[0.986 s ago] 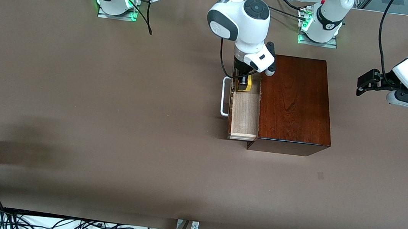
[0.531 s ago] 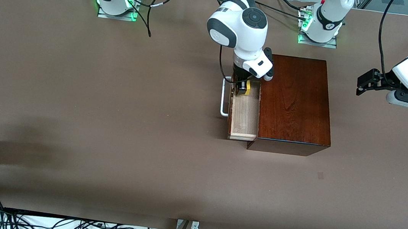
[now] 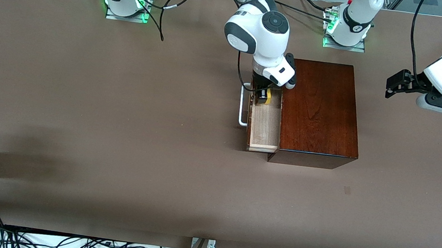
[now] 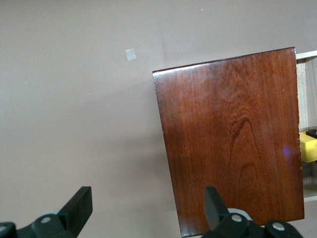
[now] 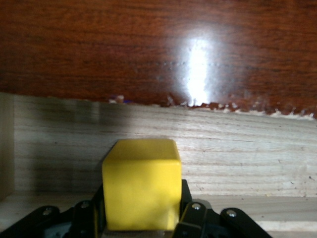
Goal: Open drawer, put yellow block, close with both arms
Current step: 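Lower the cube into the drawer and open the right gripper, then raise the right gripper away while the left gripper moves toward the drawer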
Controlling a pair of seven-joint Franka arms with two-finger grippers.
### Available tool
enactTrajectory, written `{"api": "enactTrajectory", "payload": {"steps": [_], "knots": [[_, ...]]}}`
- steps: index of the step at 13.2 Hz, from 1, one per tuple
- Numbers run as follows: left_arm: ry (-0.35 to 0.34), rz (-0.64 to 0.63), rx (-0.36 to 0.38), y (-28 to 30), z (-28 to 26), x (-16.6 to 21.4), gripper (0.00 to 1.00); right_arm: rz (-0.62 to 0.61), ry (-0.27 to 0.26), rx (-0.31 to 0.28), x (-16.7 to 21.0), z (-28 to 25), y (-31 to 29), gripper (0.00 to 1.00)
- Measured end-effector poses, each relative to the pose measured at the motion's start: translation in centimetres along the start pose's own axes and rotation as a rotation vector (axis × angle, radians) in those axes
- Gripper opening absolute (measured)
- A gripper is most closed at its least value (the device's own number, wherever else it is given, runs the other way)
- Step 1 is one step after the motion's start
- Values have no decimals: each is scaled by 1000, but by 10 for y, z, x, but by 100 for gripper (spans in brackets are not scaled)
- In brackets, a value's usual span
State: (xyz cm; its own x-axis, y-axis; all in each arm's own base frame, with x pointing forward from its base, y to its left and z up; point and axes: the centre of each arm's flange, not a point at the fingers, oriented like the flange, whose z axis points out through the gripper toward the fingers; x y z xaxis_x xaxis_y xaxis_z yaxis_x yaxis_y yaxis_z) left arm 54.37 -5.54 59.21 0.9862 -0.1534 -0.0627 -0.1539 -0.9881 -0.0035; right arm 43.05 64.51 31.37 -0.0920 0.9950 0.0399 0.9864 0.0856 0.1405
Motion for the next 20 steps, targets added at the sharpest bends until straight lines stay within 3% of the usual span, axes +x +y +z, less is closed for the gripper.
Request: {"api": "enactTrajectory", "payload": {"steps": [4,7,12,14,17,19,20], "knots": [[-3,107,0,2,0,0,100,8,-3,-8,-4,1,6,99],[-8,250,-1,2,0,-1,100,37,20,-24,-3,-26,18,100],[-34,563,-22,6,5,-2,100,224,128,-104,-14,-150,49,100],[-50,659,-82,11,14,0,100,338,139,-115,-63,-204,86,100],[-84,785,-224,34,36,5,100,520,177,-142,-171,-264,156,100],[-118,872,-315,87,49,4,100,630,176,-100,-234,-279,184,100],[-134,918,-325,124,52,1,100,691,178,-60,-267,-281,196,100]]}}
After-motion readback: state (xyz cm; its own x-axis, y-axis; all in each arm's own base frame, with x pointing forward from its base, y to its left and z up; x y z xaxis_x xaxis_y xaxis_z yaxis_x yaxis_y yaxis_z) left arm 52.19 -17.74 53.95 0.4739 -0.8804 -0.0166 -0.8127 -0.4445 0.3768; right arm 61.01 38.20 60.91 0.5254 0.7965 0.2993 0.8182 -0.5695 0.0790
